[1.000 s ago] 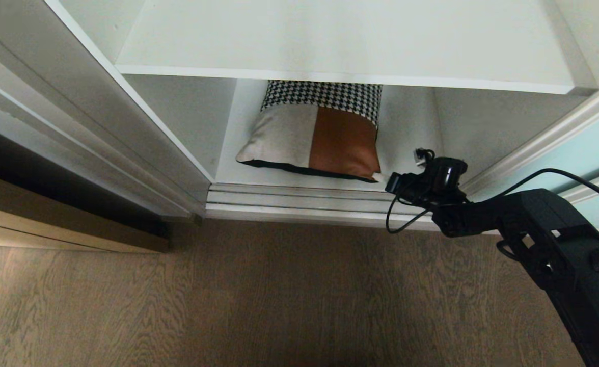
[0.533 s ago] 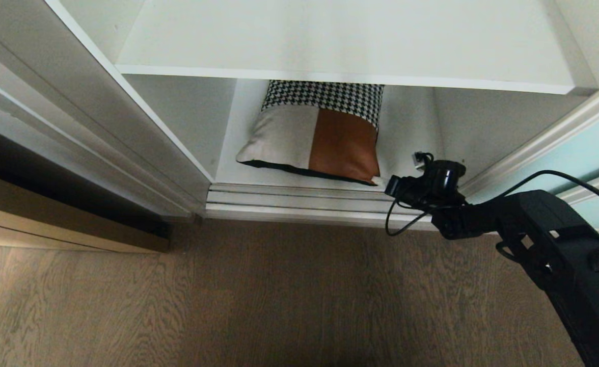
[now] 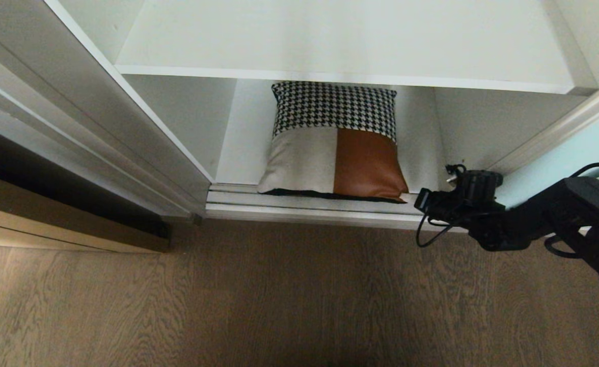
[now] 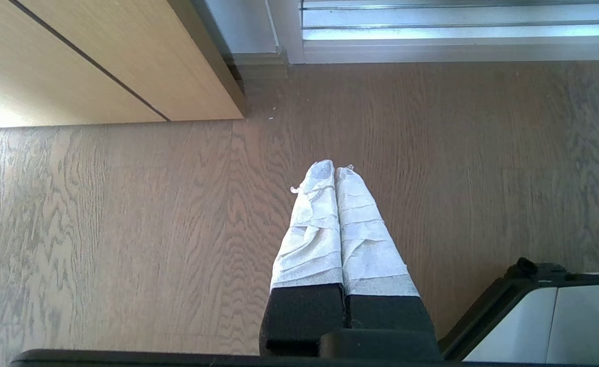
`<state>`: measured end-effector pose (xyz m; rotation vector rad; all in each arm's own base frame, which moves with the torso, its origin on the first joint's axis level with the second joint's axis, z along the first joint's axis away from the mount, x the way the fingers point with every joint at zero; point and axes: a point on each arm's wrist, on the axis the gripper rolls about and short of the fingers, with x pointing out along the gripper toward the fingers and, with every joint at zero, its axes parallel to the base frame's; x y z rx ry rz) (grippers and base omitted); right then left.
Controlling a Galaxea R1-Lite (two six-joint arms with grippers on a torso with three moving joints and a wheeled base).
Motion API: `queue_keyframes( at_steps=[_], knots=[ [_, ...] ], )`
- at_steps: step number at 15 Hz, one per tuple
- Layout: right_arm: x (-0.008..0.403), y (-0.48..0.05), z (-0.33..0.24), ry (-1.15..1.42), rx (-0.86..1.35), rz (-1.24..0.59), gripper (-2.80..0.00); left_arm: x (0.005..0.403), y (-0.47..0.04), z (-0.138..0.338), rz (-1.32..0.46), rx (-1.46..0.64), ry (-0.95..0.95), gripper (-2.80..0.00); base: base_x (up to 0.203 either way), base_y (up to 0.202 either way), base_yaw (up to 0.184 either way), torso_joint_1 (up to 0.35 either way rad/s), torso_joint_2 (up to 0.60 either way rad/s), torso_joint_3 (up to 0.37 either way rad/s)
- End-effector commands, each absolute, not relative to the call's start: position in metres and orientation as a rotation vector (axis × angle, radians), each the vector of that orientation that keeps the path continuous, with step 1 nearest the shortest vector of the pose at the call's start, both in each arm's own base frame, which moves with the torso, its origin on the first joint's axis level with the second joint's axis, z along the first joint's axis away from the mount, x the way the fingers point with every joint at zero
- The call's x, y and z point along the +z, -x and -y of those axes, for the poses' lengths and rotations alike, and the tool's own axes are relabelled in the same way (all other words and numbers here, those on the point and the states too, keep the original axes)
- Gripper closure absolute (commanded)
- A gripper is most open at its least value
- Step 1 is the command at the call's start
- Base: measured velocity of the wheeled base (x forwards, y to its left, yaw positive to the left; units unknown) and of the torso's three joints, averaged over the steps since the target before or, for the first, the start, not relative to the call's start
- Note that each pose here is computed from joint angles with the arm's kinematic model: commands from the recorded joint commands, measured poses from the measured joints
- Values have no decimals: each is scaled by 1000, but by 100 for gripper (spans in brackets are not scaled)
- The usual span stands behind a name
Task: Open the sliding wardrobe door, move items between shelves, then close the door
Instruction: Place the pillow on the higher shelf
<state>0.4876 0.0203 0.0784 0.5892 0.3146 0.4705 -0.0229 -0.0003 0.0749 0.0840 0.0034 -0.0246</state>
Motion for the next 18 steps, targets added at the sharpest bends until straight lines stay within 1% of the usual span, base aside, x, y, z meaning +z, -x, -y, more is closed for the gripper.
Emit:
queue_keyframes(
  at_steps=[1,6,12,13,15,18],
  knots=[
    [100,-472,-8,-590,456,-288,0,75,23,0,-4,-26,-85,0,0,0,0,0,0,0],
    [90,-461,1,-593,446,-269,0,75,23,0,-6,-25,-89,0,0,0,0,0,0,0],
    [76,-457,4,-633,454,-245,0,75,22,0,-78,-27,-130,0,0,0,0,0,0,0],
    [72,-458,4,-633,457,-245,0,83,21,0,-86,-24,-128,0,0,0,0,0,0,0],
    [67,-459,2,-632,459,-250,0,123,13,0,-113,-13,-94,0,0,0,0,0,0,0],
    [66,-457,3,-630,463,-240,0,174,-38,0,-303,-10,4,0,0,0,0,0,0,0]
  ],
)
